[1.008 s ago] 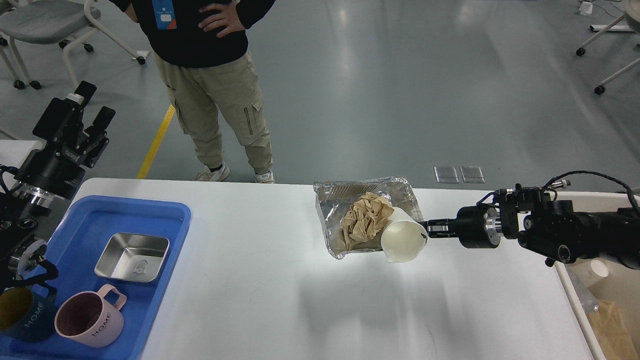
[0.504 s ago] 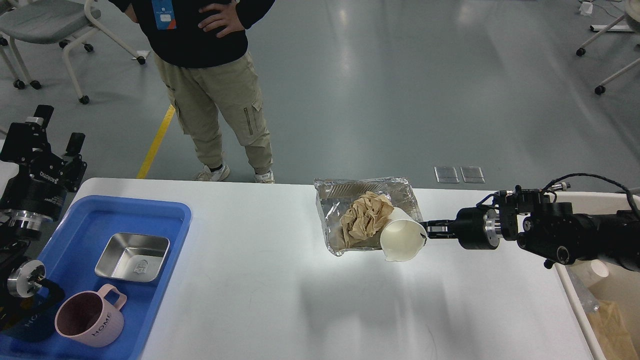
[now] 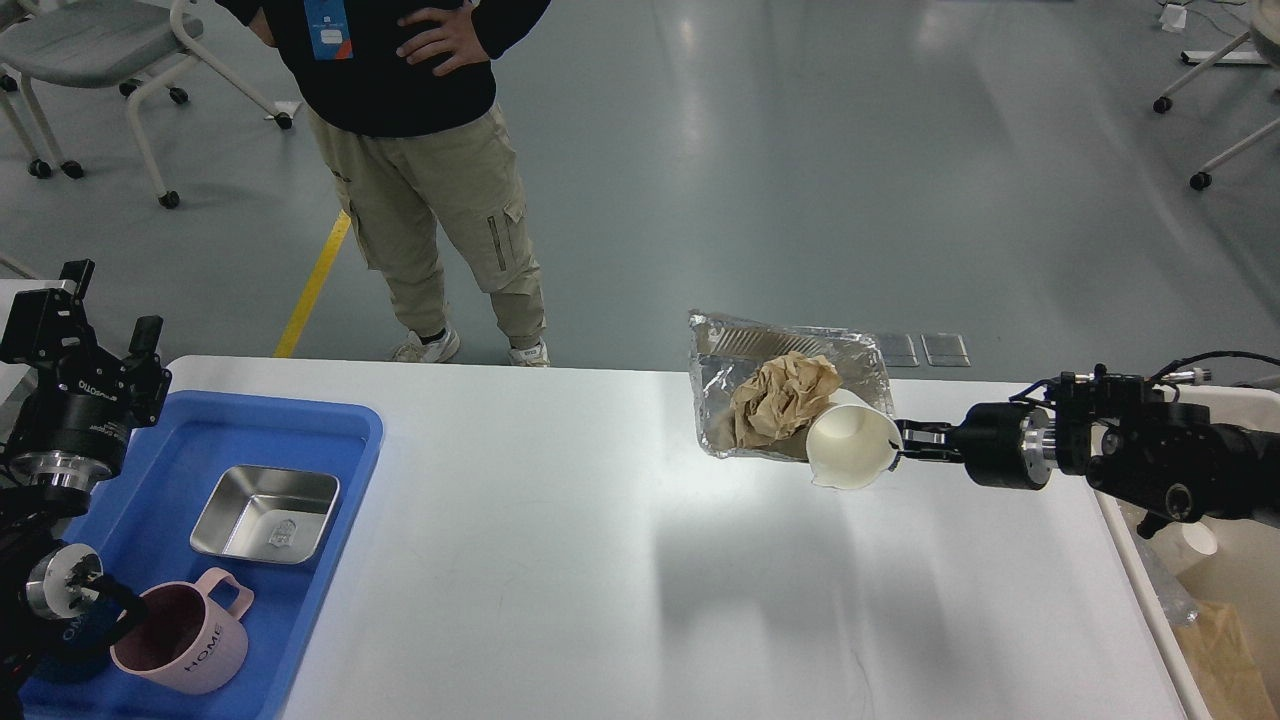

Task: Tidy desktop
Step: 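Swing the foil tray with cup and paper over the white bin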

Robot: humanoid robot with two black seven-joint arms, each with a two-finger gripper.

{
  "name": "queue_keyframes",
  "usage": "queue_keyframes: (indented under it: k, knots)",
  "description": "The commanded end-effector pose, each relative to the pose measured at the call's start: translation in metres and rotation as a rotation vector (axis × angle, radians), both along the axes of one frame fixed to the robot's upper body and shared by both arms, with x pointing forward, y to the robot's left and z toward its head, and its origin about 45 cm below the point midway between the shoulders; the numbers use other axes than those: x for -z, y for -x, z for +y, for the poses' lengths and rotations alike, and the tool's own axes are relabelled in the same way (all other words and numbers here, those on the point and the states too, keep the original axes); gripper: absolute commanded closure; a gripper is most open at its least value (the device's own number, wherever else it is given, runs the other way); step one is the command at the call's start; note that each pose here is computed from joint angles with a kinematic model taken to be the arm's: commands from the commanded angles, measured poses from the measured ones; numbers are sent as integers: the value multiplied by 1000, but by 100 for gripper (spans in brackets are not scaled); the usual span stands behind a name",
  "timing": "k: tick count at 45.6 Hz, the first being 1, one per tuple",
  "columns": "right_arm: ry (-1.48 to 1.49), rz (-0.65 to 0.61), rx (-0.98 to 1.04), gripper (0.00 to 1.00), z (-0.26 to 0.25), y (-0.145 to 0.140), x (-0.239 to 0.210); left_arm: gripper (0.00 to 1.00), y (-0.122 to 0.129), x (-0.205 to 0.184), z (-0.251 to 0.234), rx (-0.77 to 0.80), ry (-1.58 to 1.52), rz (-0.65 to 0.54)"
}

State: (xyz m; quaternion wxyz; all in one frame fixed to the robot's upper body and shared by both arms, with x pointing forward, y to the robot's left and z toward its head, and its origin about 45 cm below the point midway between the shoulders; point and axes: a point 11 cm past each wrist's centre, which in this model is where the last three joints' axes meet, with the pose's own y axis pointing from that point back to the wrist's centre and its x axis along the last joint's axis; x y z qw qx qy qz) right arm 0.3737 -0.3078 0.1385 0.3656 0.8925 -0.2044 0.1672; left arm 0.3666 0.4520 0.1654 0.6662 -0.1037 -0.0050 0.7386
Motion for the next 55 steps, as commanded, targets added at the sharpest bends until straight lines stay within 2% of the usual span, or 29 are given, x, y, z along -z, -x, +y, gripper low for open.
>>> queue_keyframes:
  k: [1, 11, 17, 29, 38, 50, 55]
  knots:
    - [6, -8, 61, 100, -25, -1, -9, 4, 2, 3, 2, -3, -6, 10]
    - [53, -19, 188, 100, -91, 7, -29, 4, 1, 5, -1, -4, -8, 14]
    - [77, -14, 300, 100, -139, 22, -40, 4, 1, 5, -1, -5, -10, 15]
    - [89, -9, 555, 100, -219, 62, -49, 4, 1, 5, 0, -5, -11, 14]
    - [142, -1, 793, 100, -283, 106, -31, 4, 2, 6, -1, -2, -10, 14]
    - [132, 34, 984, 100, -310, 154, 4, 4, 2, 6, -1, 0, -1, 13]
    - [125, 41, 1013, 100, -309, 162, 16, 4, 4, 8, -1, 1, -1, 18]
